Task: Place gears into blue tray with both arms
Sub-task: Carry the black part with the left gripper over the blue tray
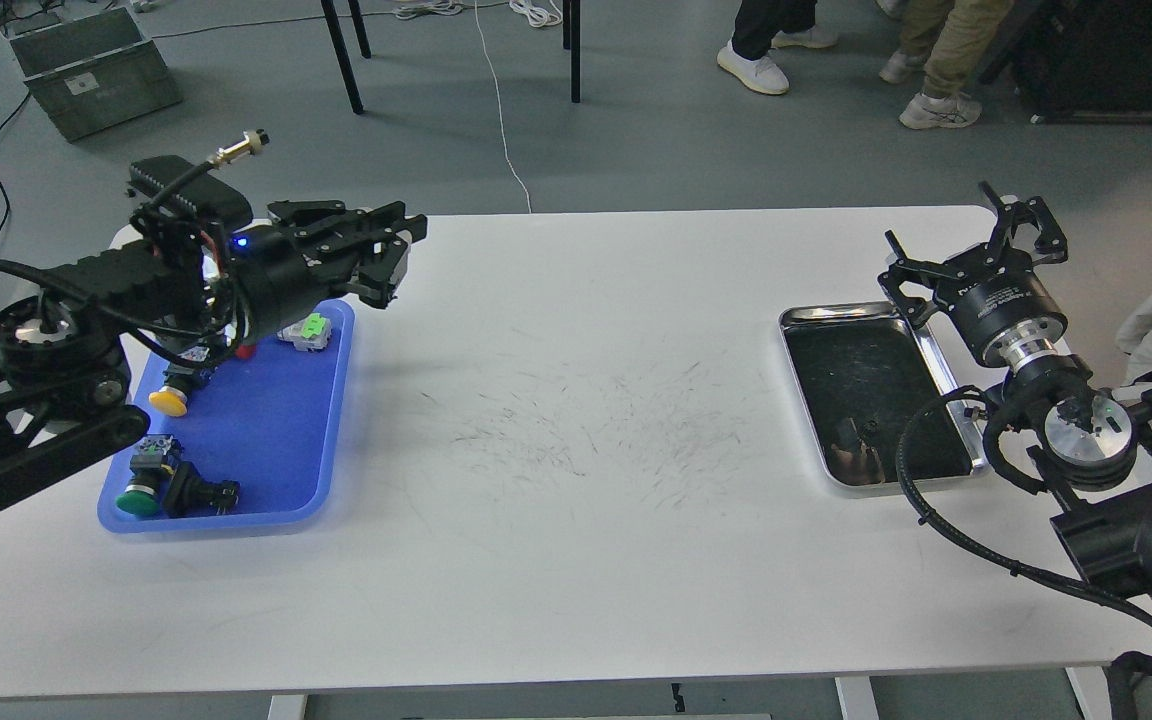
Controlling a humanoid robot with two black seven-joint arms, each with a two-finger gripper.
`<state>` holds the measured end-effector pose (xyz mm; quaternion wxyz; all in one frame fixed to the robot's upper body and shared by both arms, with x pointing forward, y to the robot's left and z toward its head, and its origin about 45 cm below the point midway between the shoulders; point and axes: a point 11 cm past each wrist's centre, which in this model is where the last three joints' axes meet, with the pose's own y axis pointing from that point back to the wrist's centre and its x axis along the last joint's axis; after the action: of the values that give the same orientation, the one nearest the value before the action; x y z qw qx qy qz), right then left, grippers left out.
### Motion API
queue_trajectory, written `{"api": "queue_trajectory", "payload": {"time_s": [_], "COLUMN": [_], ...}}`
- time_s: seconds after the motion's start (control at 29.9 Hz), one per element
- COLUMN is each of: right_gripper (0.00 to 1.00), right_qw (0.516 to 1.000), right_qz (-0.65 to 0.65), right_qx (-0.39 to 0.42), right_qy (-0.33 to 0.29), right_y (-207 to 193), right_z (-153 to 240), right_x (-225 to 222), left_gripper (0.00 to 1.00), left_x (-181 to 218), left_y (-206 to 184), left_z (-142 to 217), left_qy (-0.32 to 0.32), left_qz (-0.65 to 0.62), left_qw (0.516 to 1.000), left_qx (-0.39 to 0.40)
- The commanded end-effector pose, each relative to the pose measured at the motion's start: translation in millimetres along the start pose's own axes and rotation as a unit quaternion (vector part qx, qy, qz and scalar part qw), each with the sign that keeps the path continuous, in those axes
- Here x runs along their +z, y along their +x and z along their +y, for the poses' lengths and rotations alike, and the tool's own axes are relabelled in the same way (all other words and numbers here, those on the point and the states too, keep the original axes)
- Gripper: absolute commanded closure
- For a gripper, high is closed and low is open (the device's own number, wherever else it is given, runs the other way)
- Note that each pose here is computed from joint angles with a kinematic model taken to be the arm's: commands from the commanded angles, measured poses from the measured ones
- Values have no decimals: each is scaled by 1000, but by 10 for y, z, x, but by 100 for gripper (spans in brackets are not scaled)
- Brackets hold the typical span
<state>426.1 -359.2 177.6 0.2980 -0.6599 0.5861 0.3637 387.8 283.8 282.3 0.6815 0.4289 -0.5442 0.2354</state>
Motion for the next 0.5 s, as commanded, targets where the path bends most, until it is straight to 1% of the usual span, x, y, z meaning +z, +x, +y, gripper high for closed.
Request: {"api": "queue_trajectory", "payload": {"time_s": [0.0, 0.27, 0.47], "right_gripper": [3, 3, 3], "right_qw": [1000, 1000, 1000], "right_qz": [2, 3, 3], "right_qx": [1, 1, 0], "right_qy": [1, -1, 0], "right_y": [6, 7, 5], "right_z": [5, 5, 5], "right_x": [-21, -13, -15], "left_gripper": [93, 92, 92], "left_x": [-247, -616, -706], "left_y": [-119, -852, -1331], "left_z": [219, 444, 379], "left_qy": [28, 95, 122], "left_qz": [21, 80, 112], "left_qw": [999, 992, 985], "left_qx": [-9, -31, -41]}}
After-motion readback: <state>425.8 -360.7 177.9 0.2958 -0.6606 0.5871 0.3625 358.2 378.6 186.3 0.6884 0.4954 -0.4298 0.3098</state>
